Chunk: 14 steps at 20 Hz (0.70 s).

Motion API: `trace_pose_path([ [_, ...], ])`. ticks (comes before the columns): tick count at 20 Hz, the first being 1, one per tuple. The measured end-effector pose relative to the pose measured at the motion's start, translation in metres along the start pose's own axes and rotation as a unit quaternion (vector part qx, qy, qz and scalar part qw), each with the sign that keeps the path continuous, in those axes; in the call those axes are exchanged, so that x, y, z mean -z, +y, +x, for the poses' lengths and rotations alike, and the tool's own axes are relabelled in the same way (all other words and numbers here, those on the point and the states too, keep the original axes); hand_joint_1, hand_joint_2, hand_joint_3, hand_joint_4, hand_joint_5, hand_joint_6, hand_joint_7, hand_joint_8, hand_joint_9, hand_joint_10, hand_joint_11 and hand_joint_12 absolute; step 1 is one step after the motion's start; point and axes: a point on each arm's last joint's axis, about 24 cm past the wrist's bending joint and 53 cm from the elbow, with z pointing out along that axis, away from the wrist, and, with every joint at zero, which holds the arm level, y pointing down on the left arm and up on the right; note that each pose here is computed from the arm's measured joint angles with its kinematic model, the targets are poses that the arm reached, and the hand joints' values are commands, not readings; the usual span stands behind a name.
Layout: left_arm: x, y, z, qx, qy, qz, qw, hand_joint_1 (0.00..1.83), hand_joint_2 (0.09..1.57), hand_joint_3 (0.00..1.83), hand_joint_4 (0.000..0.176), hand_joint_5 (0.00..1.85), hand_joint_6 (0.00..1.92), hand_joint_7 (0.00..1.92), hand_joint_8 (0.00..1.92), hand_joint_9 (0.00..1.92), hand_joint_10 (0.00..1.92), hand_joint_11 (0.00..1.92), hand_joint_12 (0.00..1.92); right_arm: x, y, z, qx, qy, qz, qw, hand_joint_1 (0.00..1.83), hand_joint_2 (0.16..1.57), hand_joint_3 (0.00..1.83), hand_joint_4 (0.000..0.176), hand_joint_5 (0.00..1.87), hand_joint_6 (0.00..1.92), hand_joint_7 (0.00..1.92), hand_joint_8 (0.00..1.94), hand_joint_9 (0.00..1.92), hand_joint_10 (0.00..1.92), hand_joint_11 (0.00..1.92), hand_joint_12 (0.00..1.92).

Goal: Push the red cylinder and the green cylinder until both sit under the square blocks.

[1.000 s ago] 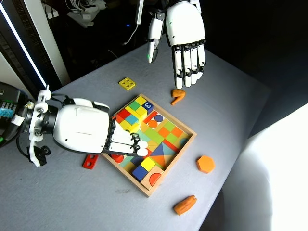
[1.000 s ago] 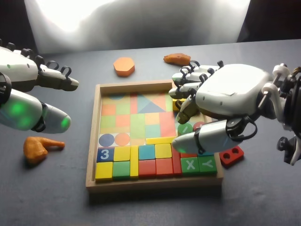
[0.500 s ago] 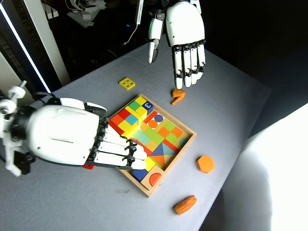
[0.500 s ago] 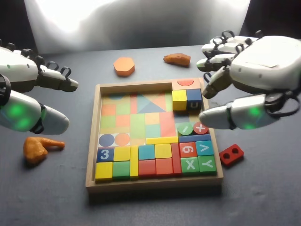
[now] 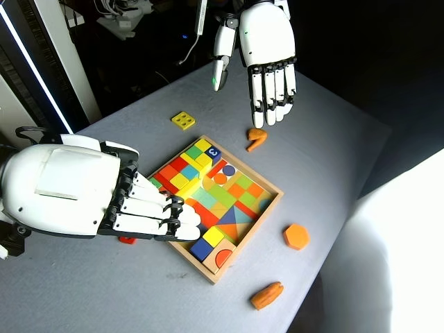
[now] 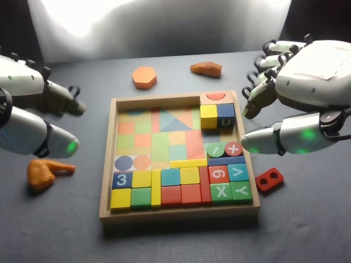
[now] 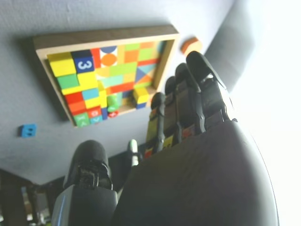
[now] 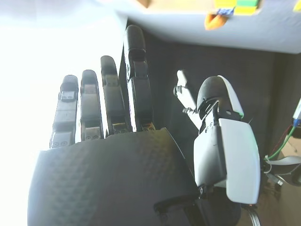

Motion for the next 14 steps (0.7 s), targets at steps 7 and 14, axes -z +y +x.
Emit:
trace_pose_path([
  [7, 0.0000, 0.0001, 0.0001, 0.000, 0.000, 0.000, 1.0000, 0.51, 1.34, 0.00, 0.000, 0.98, 0.12, 0.92, 0.85, 0.75, 1.39, 0.53, 1.80, -0.0011, 0.0018, 0.0012, 0.000, 0.001, -0.002, 1.0000, 0.12, 1.22, 0.00, 0.000, 0.65, 1.07, 0.87, 0.96, 0.73, 1.46, 0.48, 1.92],
  [14, 0.0000, 0.0002, 0.0002, 0.000, 0.000, 0.000, 1.0000, 0.48, 1.34, 0.00, 0.000, 0.96, 0.11, 0.85, 0.99, 0.72, 1.46, 0.53, 1.82, -0.0016, 0.0028, 0.0022, 0.002, 0.002, -0.003, 1.0000, 0.12, 1.23, 0.00, 0.000, 0.65, 1.09, 0.83, 1.04, 0.67, 1.54, 0.42, 1.92],
])
